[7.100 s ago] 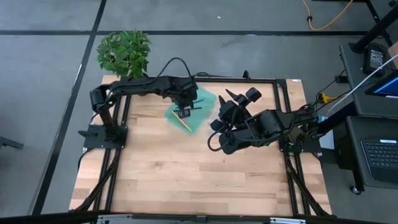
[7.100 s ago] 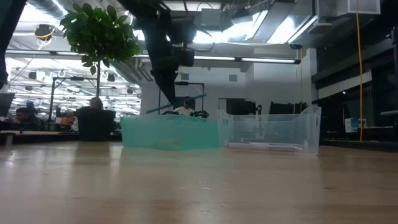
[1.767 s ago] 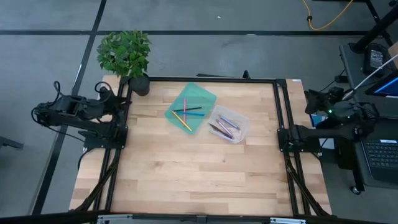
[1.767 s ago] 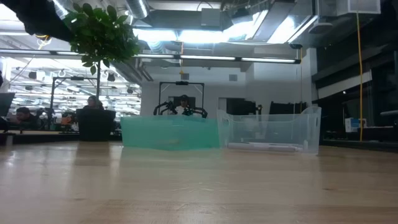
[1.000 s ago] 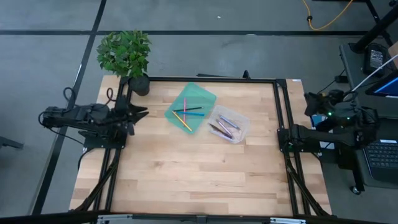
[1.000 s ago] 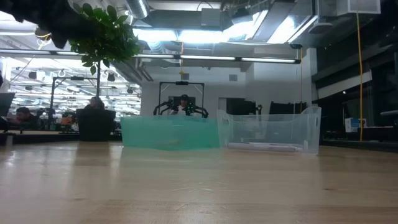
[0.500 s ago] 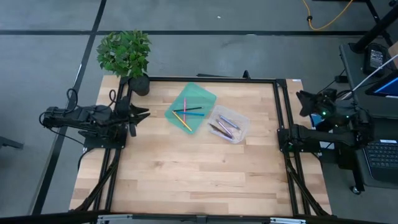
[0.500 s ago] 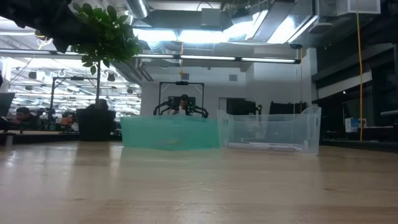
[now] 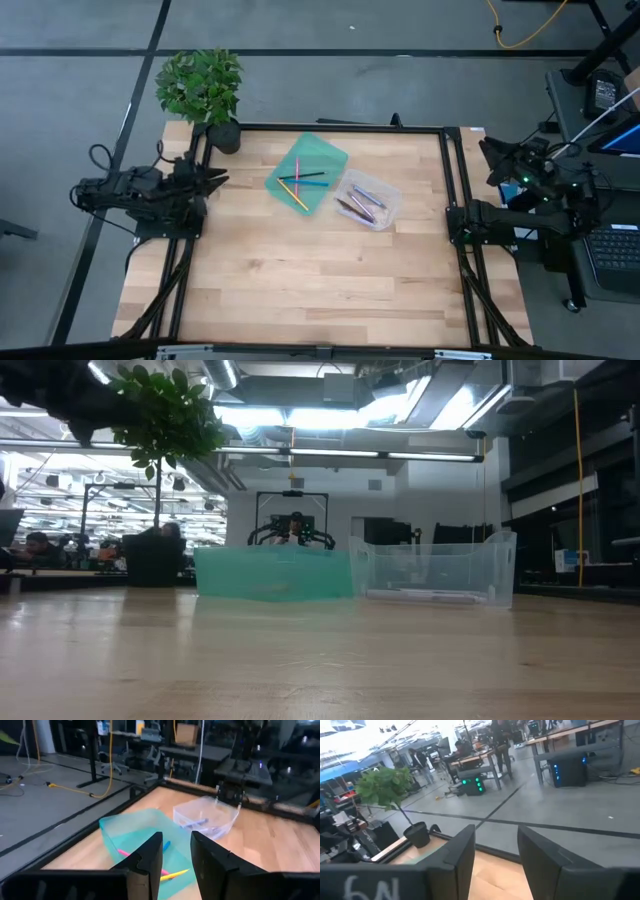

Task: Sort pens & pencils
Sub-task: Return to Home Position

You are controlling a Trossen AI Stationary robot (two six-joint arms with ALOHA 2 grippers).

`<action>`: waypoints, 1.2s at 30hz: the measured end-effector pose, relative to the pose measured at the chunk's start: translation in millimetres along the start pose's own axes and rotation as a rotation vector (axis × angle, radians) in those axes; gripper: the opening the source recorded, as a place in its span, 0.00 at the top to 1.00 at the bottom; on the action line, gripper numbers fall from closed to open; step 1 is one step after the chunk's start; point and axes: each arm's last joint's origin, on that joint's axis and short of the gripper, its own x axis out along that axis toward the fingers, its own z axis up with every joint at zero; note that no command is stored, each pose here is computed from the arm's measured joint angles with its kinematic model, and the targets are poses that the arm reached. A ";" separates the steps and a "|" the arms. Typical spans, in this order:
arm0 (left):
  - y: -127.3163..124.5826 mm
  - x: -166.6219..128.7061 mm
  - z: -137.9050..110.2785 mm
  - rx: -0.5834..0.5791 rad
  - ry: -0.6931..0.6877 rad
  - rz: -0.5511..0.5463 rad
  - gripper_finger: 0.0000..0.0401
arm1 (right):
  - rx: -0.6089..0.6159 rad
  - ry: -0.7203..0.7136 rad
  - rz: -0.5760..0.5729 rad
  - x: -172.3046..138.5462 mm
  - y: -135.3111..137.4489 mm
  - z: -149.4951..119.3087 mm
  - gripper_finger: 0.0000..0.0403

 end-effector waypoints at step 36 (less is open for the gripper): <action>0.2 -3.3 1.7 -0.025 0.005 -0.045 0.77 | 0.023 -0.023 0.357 65.6 37.9 -77.2 0.63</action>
